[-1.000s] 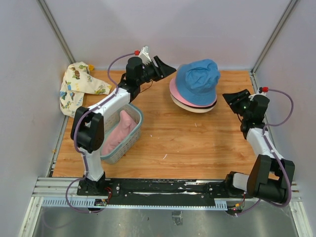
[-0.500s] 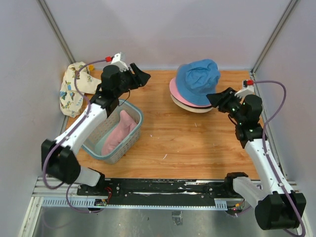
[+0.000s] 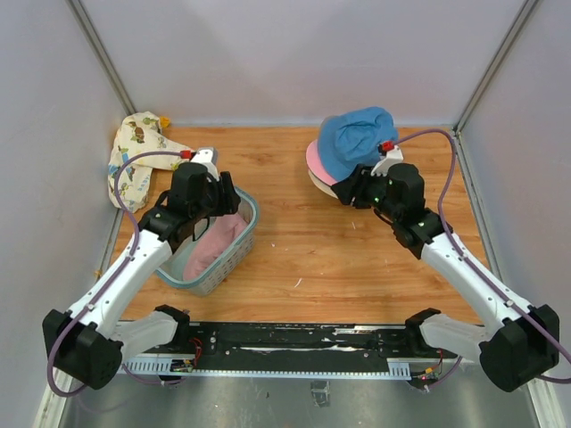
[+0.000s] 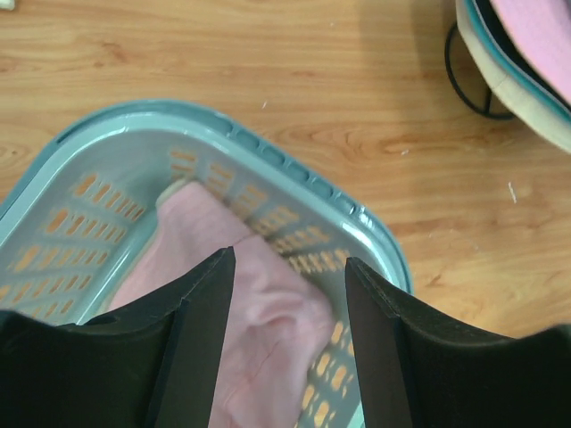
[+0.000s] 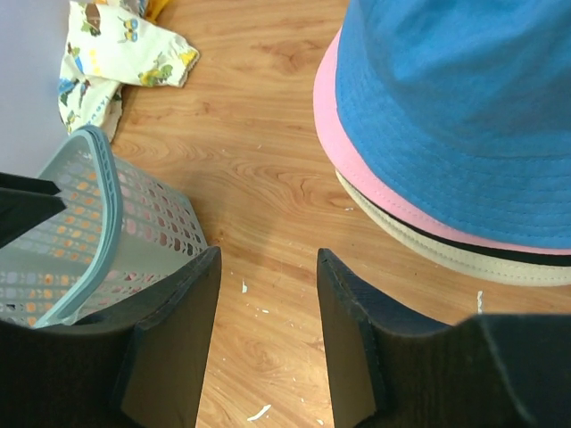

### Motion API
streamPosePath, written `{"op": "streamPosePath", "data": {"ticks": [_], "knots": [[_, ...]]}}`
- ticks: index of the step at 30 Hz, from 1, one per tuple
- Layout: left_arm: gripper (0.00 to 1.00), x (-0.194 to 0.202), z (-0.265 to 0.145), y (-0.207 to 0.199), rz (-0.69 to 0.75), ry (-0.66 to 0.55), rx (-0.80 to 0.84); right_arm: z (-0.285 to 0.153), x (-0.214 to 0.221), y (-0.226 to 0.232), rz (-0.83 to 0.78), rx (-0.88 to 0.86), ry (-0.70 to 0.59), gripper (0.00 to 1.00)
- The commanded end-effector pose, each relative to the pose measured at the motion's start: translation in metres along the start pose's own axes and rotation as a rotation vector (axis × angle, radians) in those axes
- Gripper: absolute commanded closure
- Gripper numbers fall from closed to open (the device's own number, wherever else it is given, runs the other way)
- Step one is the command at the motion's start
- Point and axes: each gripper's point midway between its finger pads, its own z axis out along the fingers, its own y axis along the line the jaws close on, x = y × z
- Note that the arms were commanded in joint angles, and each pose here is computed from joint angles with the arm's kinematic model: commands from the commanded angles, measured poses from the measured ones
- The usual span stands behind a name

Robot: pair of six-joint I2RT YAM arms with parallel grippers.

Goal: Stack the hats
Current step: Adjust the hat in the bin.

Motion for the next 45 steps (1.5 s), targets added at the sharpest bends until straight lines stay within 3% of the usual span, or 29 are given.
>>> {"op": "streamPosePath", "data": {"ticks": [1, 10, 25, 27, 30, 32, 33, 38, 45], "knots": [[0.43, 0.015, -0.024, 0.012, 0.074, 0.06, -0.031, 0.004, -0.009, 0.014, -0.046, 0.0, -0.026, 0.51], [0.43, 0.052, -0.028, 0.003, 0.099, 0.169, 0.056, 0.015, -0.003, 0.018, -0.057, 0.003, -0.005, 0.51], [0.46, 0.098, 0.001, -0.013, 0.155, 0.367, 0.131, 0.011, -0.01, 0.013, -0.093, 0.035, -0.023, 0.49], [0.55, 0.103, 0.005, -0.012, 0.161, 0.385, 0.129, 0.01, -0.01, 0.013, -0.097, 0.039, -0.025, 0.49], [0.82, 0.105, 0.009, -0.013, 0.162, 0.392, 0.124, 0.007, -0.012, 0.012, -0.105, 0.044, -0.032, 0.49], [0.97, 0.102, 0.01, -0.015, 0.16, 0.379, 0.131, 0.004, -0.014, 0.012, -0.11, 0.05, -0.04, 0.49], [0.99, 0.099, 0.011, -0.015, 0.16, 0.37, 0.126, 0.003, -0.015, 0.011, -0.111, 0.053, -0.044, 0.49], [0.99, 0.047, -0.004, -0.015, 0.157, 0.213, 0.072, -0.001, -0.019, 0.013, -0.113, 0.048, -0.056, 0.49], [0.99, -0.058, -0.067, -0.024, 0.126, -0.082, 0.032, -0.002, -0.022, 0.021, -0.106, 0.02, -0.058, 0.49]]}}
